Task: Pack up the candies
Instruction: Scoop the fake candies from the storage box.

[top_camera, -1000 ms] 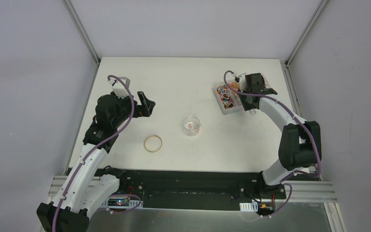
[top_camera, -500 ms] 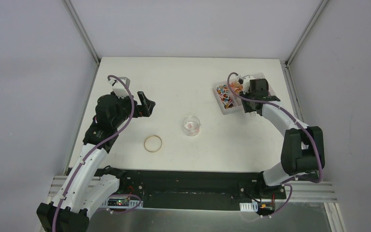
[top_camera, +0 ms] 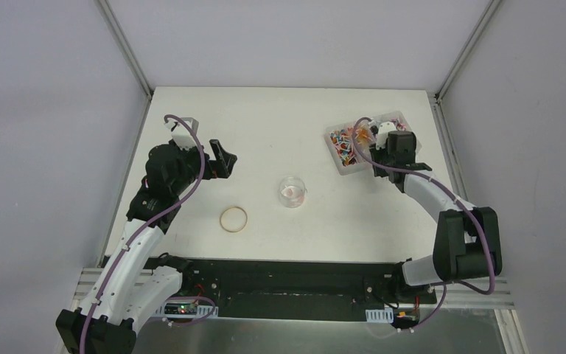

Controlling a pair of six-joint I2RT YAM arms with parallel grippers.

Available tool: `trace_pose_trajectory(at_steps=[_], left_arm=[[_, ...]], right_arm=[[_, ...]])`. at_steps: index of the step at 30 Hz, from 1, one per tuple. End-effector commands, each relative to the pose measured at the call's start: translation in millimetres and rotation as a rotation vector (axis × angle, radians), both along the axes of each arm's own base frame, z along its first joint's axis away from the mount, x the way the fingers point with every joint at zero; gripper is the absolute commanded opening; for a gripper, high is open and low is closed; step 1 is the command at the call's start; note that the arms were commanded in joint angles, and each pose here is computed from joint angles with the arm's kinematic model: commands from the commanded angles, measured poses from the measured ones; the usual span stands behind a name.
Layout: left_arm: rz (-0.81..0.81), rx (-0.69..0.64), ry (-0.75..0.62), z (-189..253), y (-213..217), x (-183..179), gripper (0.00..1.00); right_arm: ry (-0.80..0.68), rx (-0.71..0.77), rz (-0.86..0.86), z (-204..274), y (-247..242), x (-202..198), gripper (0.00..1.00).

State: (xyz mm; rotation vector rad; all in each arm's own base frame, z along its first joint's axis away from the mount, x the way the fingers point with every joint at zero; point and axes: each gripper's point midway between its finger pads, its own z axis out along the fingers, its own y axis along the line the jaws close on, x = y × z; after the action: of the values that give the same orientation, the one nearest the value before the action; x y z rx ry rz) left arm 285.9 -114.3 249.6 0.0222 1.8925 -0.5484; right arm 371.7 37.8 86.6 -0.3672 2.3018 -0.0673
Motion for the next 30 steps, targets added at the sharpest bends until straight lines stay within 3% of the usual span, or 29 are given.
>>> trace_pose_trajectory(at_steps=[1, 30], left_arm=[[0.007, 0.004, -0.036, 7.7, 2.2, 1.0, 0.99], [0.005, 0.003, -0.036, 7.6, 1.9, 0.9, 0.99]], right_arm=[[-0.088, 0.007, -0.034, 14.9, -10.2, 1.0, 0.00], [-0.275, 0.001, 0.025, 69.6, -10.9, -14.9, 0.00]])
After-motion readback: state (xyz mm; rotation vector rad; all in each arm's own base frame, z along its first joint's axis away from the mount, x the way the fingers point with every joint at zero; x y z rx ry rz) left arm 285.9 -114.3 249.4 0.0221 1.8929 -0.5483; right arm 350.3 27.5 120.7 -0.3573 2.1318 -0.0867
